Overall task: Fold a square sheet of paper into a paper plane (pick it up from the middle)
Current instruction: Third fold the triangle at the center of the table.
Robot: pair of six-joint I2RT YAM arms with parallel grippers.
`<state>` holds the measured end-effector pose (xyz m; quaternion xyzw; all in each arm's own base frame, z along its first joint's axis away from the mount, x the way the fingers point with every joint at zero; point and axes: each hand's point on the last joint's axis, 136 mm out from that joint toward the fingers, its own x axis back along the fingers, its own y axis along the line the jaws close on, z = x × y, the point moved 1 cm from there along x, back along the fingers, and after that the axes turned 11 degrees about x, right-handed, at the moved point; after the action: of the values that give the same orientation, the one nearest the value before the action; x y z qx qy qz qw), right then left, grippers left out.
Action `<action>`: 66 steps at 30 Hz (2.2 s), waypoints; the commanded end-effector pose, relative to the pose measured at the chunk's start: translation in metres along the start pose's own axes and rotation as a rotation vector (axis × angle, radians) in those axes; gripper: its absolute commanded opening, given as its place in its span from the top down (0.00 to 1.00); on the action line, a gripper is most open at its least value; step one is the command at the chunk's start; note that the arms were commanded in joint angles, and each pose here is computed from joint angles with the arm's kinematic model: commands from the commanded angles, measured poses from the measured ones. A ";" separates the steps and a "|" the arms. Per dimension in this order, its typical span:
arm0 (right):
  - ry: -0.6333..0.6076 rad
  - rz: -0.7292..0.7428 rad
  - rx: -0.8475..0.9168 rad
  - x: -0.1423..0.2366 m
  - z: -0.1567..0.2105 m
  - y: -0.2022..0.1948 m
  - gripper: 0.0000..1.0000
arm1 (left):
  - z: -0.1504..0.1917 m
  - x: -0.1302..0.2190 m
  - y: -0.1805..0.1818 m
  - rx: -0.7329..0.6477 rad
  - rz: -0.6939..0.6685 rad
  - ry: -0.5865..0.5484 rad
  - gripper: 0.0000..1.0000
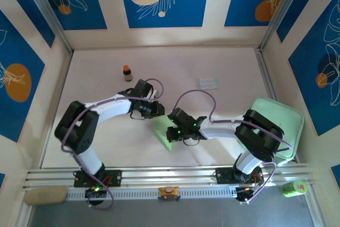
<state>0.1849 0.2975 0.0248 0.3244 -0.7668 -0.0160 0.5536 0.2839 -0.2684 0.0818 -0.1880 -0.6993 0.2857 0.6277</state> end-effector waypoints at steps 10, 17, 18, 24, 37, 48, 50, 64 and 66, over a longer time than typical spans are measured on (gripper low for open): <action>0.056 0.043 -0.020 -0.004 0.015 -0.020 0.96 | 0.053 0.026 0.004 0.135 0.231 0.019 0.80; 0.062 0.047 -0.022 -0.004 0.017 -0.021 0.97 | 0.070 0.017 0.007 0.184 0.304 0.045 0.84; 0.063 0.047 -0.022 -0.004 0.018 -0.021 0.96 | 0.071 0.016 0.006 0.184 0.302 0.050 0.87; 0.067 0.051 -0.024 -0.004 0.018 -0.022 0.96 | 0.077 0.001 0.008 0.197 0.278 0.087 1.00; 0.073 0.050 -0.022 -0.004 0.018 -0.022 0.96 | 0.084 -0.012 0.017 0.213 0.235 0.117 1.00; 0.074 0.049 -0.024 -0.004 0.019 -0.022 0.97 | 0.082 -0.016 0.015 0.188 0.241 0.119 1.00; 0.075 0.049 -0.025 -0.004 0.020 -0.022 0.97 | 0.081 -0.015 0.009 0.179 0.272 0.114 1.00; 0.079 0.055 -0.024 -0.004 0.022 -0.024 0.97 | 0.086 -0.025 0.022 0.200 0.238 0.143 1.00; 0.080 0.055 -0.025 -0.004 0.022 -0.025 0.97 | 0.085 -0.020 0.019 0.186 0.243 0.126 1.00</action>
<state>0.1903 0.2938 0.0249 0.3214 -0.7673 -0.0212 0.5545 0.2035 -0.2794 0.0410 -0.2129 -0.5945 0.4172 0.6535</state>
